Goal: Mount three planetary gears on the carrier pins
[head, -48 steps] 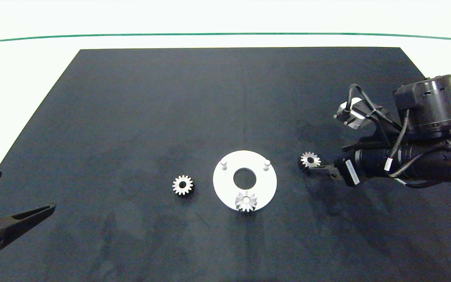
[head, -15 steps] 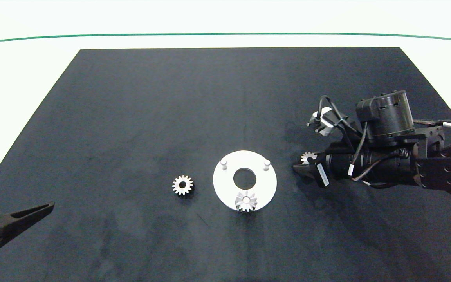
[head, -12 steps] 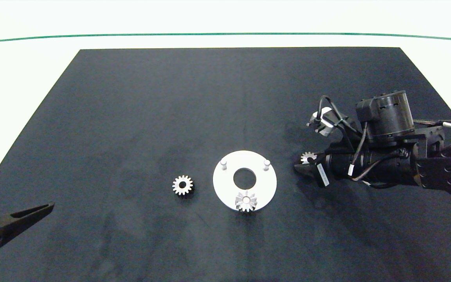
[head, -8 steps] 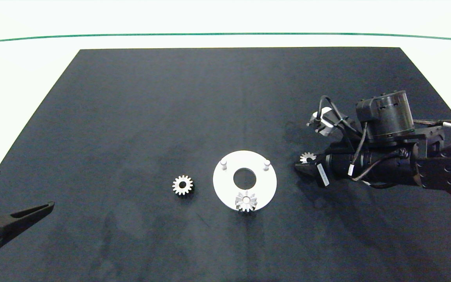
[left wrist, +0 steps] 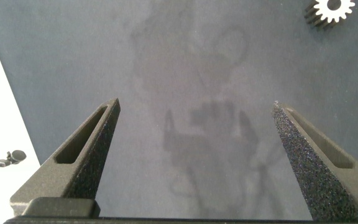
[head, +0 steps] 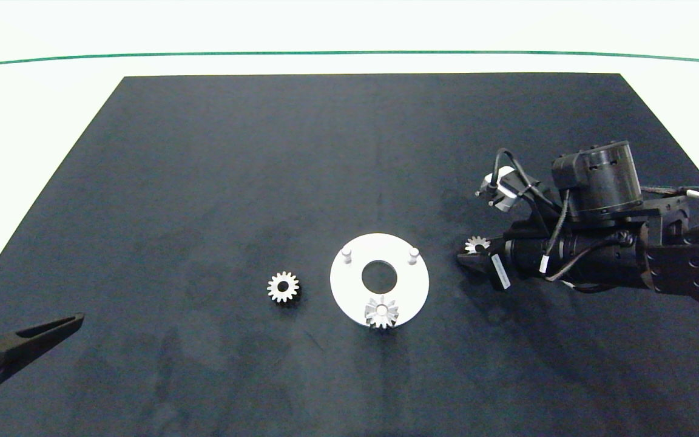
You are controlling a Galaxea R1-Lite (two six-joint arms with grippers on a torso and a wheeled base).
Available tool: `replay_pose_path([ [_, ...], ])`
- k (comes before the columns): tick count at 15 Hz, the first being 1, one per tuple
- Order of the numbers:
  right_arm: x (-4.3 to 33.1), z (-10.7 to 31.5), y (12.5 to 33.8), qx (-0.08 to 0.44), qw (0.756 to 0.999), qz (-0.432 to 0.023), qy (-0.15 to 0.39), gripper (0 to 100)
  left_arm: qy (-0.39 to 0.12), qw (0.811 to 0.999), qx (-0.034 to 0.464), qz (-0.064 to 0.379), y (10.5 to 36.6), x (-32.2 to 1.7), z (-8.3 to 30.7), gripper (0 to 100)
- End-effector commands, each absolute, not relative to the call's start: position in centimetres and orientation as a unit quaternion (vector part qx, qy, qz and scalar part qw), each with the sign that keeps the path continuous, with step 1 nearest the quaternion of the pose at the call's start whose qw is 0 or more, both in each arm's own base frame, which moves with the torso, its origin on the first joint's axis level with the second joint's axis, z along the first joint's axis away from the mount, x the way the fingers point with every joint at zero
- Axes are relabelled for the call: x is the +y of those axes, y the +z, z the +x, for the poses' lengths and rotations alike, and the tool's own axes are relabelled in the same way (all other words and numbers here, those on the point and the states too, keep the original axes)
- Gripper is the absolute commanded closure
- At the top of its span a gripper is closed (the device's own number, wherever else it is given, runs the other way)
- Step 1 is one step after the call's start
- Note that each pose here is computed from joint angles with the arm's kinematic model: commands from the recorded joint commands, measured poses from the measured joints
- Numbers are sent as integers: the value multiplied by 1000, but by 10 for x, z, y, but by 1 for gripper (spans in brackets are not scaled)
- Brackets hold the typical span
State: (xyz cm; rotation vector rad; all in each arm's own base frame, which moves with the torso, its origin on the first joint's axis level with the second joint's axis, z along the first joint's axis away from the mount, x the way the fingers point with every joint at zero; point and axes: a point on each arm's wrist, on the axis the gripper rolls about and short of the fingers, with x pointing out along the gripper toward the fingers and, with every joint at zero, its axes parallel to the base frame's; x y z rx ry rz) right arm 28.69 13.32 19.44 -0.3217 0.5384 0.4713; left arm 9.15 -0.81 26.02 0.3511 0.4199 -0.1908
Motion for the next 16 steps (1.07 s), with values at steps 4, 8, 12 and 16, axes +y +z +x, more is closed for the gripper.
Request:
replay_pose_path([
  [4, 133, 286, 193, 265, 923, -158, 230, 88, -94, 958, 207, 174, 260, -8, 91, 0],
  [8, 133, 286, 193, 265, 923, -158, 230, 95, -94, 958, 208, 174, 260, -8, 91, 0],
  [12, 133, 284, 195, 252, 928, -156, 227, 99, -94, 958, 207, 174, 260, -8, 91, 0],
  [16, 131, 276, 198, 244, 930, -163, 223, 99, -95, 959, 203, 175, 261, -8, 89, 0],
])
